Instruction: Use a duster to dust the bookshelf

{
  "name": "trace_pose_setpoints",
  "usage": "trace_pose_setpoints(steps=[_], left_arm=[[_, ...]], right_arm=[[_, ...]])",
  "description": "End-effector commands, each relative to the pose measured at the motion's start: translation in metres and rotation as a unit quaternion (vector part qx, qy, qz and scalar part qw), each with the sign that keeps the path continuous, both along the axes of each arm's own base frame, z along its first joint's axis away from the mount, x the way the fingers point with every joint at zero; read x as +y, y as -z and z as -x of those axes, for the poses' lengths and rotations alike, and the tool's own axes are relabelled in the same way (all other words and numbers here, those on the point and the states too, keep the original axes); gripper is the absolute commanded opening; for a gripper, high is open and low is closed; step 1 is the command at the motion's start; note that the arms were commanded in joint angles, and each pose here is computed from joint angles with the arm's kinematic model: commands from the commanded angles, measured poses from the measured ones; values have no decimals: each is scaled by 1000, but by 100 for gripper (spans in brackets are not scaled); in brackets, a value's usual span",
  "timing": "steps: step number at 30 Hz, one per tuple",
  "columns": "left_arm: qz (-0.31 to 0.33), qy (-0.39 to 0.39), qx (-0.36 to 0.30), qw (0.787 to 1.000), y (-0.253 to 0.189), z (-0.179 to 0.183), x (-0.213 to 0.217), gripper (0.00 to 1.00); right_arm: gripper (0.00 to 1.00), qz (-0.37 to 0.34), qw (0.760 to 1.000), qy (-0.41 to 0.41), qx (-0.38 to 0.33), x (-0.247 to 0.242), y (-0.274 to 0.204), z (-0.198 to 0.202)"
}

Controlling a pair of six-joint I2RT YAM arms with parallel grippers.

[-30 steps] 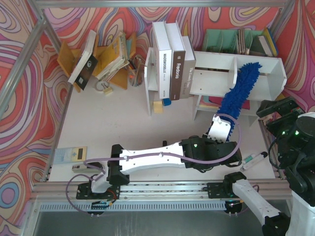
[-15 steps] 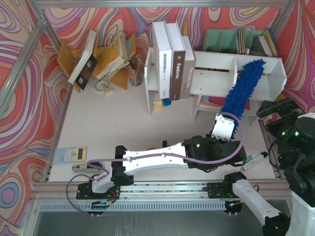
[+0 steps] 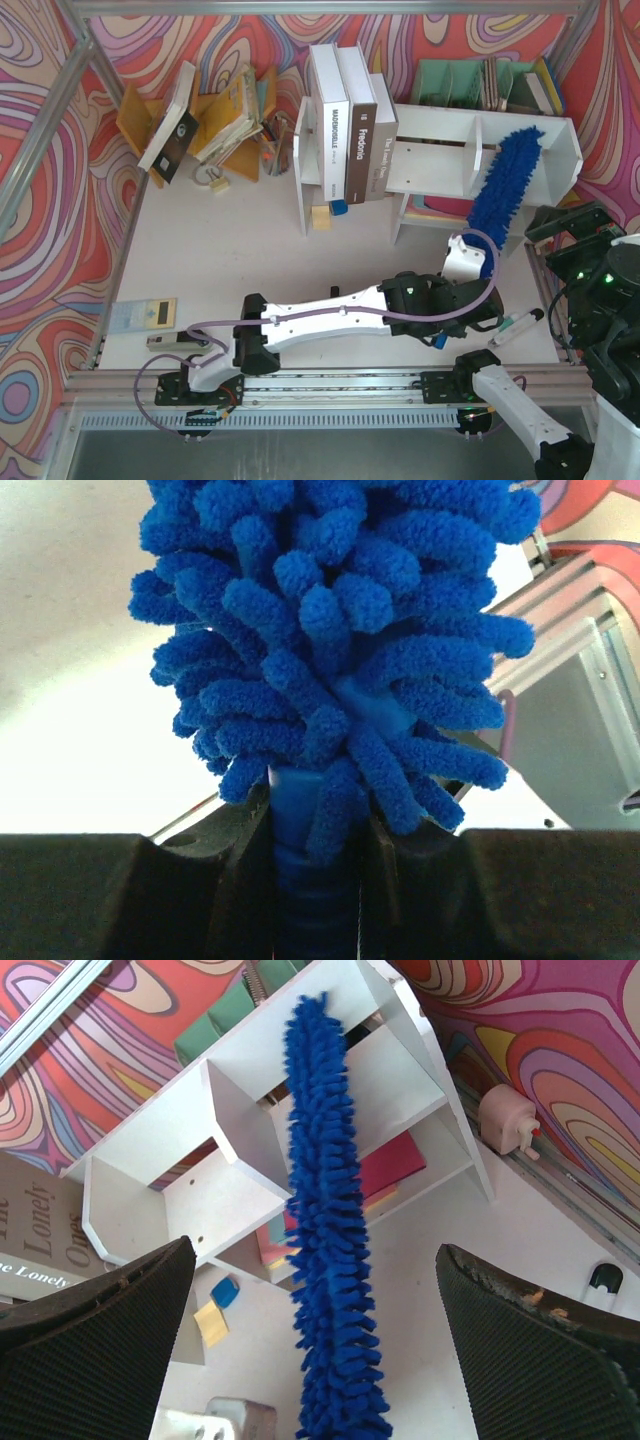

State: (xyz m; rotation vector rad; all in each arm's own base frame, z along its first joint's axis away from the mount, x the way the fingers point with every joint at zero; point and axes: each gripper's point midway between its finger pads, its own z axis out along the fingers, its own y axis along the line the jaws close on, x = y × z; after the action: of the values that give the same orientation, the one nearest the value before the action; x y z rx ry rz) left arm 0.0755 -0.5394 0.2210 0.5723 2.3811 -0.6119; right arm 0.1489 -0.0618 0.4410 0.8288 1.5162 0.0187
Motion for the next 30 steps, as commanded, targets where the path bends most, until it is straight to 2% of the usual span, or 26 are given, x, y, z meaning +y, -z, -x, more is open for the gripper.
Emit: trace_pose_setpoints(steps=[1,7,10,14,18,27,30], left_arm=[[9,27,23,999,9,-2,-20,0],[-25,15,60,998,31,8,-11,0],[-41,-28,29,998,27,-7,12,0],[-17,-100,11,995,8,-21,48,0],[-20,-128,2,992,6,-27,65,0],[-13,-26,17,999,5,0,2,0],[7,0,28,1000,1,7,-16,0]], right_arm=[[93,-4,1000,7,-12,-2,-5,3],[93,-11,1000,4,-19,-1,-8,2],[93,-14,1000,3,-11,0,-2,1],[93,-18,1000,2,-10,1,2,2],[93,-16,1000,3,-11,0,1,4],[93,-16,1000,3,-8,0,6,5],[93,-17,1000,3,-9,0,6,6]])
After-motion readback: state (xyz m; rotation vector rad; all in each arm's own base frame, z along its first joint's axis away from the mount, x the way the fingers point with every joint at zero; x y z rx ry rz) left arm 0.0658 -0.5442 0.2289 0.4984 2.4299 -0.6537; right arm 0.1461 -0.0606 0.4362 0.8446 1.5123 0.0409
